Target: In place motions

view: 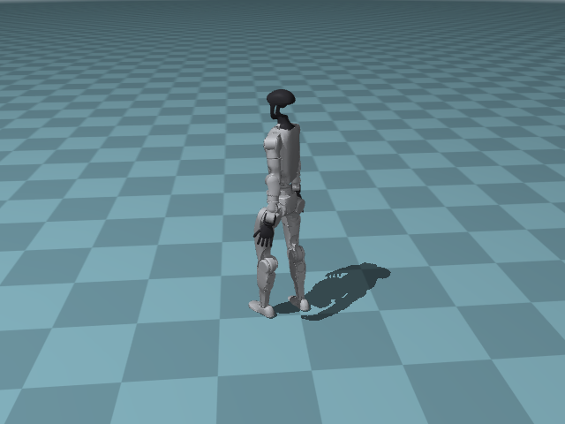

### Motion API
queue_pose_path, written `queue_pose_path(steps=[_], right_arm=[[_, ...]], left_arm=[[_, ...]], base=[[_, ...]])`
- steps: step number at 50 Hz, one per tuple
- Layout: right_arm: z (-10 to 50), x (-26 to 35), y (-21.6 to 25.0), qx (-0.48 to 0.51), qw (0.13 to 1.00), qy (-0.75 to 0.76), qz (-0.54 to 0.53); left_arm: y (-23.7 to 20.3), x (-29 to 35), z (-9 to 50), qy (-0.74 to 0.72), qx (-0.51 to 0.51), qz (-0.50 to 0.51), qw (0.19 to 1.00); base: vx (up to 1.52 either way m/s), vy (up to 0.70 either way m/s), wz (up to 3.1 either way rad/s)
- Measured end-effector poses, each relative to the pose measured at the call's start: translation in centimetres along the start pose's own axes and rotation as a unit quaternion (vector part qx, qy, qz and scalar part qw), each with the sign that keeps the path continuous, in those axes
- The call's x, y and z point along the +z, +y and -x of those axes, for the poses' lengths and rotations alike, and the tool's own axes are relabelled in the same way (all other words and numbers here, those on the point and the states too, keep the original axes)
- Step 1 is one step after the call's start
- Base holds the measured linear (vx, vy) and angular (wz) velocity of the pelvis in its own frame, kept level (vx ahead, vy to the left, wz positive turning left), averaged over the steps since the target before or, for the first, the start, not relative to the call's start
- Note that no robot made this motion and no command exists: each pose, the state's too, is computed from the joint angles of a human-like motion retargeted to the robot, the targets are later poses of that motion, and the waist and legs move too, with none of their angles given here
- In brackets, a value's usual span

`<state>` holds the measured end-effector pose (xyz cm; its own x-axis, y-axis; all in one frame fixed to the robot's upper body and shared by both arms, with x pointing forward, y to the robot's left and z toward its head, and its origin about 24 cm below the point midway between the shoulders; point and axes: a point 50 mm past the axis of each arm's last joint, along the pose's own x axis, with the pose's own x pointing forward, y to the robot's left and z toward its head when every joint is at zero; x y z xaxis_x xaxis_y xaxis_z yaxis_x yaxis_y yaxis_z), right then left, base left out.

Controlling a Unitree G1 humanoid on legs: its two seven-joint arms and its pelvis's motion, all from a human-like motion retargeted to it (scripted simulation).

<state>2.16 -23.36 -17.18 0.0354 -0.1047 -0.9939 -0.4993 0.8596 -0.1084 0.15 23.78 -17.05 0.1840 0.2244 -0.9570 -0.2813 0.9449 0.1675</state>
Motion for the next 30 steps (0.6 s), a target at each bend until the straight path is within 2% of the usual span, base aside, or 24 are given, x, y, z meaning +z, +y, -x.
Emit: queue_pose_path(steps=[8,17,23,30], right_arm=[[0.0,-0.9,1.2,0.01,1.0,0.027,-0.001],[0.5,-4.5,2.9,0.04,0.993,0.094,-0.053],[0.5,-4.8,3.2,0.04,0.991,0.093,-0.087],[0.2,-3.6,3.2,0.043,0.994,0.069,-0.071]], left_arm=[[-0.8,1.4,-0.2,-0.023,-0.042,-0.023,0.999],[-2.0,1.6,-0.3,-0.02,-0.062,-0.069,0.995],[-2.7,0.5,-0.1,-0.007,-0.084,-0.056,0.995],[-3.3,-2.8,0.6,0.046,-0.091,-0.032,0.994]], base=[[-0.03,-0.26,-1.85],[-0.04,-0.07,-1.22],[-0.01,-0.04,-0.58],[0.03,-0.02,-0.09]])
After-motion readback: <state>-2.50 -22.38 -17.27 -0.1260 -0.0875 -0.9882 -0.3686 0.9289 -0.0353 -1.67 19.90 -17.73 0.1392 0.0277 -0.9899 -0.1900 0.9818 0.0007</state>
